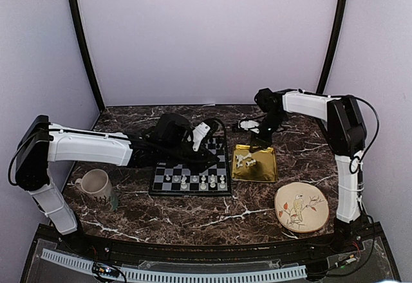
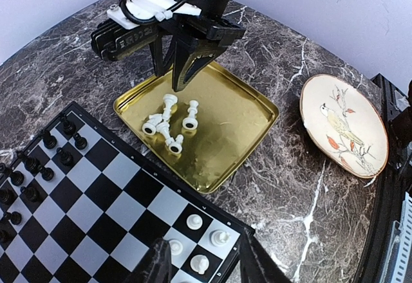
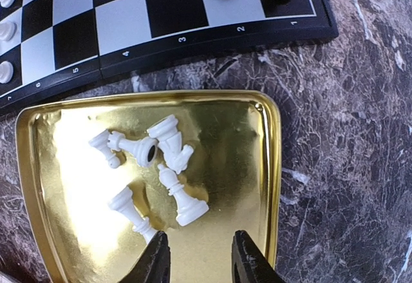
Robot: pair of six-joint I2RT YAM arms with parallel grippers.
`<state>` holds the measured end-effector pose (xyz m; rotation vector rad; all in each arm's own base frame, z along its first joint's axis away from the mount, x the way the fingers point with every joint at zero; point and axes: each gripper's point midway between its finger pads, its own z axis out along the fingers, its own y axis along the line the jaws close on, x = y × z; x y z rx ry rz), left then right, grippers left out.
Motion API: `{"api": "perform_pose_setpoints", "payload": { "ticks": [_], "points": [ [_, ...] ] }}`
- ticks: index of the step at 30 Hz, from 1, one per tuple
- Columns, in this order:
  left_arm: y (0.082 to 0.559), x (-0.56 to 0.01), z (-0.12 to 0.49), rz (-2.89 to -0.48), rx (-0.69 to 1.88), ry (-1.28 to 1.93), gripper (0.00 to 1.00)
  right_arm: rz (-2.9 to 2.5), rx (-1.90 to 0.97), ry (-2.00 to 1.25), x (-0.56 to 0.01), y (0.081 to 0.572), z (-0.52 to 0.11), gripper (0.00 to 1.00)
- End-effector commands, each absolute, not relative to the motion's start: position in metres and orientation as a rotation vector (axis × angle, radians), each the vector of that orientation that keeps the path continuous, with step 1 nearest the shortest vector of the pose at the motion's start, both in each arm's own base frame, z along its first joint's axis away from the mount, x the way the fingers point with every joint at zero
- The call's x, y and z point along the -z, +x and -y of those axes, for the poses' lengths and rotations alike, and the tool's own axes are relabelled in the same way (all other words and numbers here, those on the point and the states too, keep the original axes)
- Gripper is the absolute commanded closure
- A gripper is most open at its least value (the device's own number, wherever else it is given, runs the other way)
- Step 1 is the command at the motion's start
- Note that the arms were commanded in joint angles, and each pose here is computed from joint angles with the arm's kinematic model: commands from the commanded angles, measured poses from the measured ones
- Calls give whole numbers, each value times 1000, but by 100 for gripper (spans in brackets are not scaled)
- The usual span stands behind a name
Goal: Set up the chess pieces on the board
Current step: Pick up the bishop from the storage box.
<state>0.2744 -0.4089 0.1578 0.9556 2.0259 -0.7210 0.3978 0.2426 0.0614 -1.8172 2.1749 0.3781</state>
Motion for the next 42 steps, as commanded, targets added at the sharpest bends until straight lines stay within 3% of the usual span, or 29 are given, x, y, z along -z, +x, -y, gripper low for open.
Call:
{"api": "perform_pose_setpoints", "payload": {
  "ticks": [1,18,27,36,42],
  "points": [
    [269,-176,409,-1980,770,933,62,-2130,-359,-1930,-59,391,-249,67],
    [264,-173,408,-1987,801,936,62,-2164,-375,-2020,-25,382,-252,66],
    [264,-172,411,-1985,812,939,62,-2192,-361,-2005,-22,378,-246,78],
    [274,-179,408,-1969,786,876,61,-2179,-488,-1708,-79,382,-248,86],
    [298,-193,409,-1957,978,679,59,-2127,-734,-1449,-139,369,-259,86]
  ]
}}
